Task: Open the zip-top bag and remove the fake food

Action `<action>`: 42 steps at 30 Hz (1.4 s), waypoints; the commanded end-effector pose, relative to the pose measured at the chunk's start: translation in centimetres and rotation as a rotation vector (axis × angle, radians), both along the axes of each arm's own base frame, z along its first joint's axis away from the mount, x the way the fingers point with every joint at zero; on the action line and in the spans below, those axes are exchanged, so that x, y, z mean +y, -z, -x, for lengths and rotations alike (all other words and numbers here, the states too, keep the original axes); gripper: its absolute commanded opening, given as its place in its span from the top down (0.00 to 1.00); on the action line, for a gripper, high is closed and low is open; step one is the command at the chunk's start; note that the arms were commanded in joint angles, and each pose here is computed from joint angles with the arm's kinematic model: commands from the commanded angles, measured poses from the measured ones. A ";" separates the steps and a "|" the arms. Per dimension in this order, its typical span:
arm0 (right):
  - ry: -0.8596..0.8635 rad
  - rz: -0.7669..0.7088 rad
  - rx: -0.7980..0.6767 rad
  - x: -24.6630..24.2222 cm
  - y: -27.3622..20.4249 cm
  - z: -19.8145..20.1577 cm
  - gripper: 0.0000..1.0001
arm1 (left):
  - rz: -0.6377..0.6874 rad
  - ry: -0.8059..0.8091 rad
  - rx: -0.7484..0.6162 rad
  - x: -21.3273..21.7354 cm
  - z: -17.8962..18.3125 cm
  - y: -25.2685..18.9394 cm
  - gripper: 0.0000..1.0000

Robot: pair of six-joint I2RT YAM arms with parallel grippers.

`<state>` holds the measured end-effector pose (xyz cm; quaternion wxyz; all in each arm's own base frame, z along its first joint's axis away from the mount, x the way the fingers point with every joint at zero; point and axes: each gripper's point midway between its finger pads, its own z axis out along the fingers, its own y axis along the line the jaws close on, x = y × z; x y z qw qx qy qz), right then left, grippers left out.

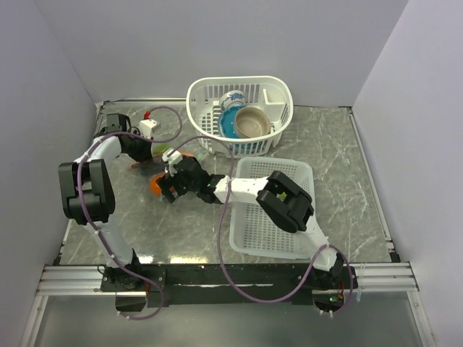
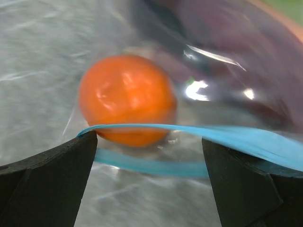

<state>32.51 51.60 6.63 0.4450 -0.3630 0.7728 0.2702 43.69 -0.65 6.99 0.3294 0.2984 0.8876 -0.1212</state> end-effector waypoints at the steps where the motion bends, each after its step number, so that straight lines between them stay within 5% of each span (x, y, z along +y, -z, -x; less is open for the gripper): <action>1: -0.111 -0.089 -0.016 3.9 -2.8 1.9 0.00 | 0.025 0.024 0.233 -1.7 5.1 3.9 0.98; 16: -0.081 -0.090 0.014 5.8 -1.7 2.9 0.00 | 0.034 -0.013 0.269 -5.0 7.7 3.1 0.99; 27: -0.057 0.068 0.053 0.0 0.9 6.2 0.00 | -0.091 -0.119 0.199 0.2 5.9 2.4 0.99; 29: -0.036 0.089 0.062 -1.4 1.9 6.7 0.10 | -0.106 -0.147 0.188 1.3 5.4 2.3 0.99; 33: -0.004 0.064 0.057 -2.3 1.4 6.9 0.45 | -0.093 -0.159 0.185 1.5 5.6 1.9 0.99; 42: 0.160 -0.055 -0.159 -6.3 -8.4 4.4 0.65 | -0.104 -0.180 0.142 2.5 5.0 0.6 0.99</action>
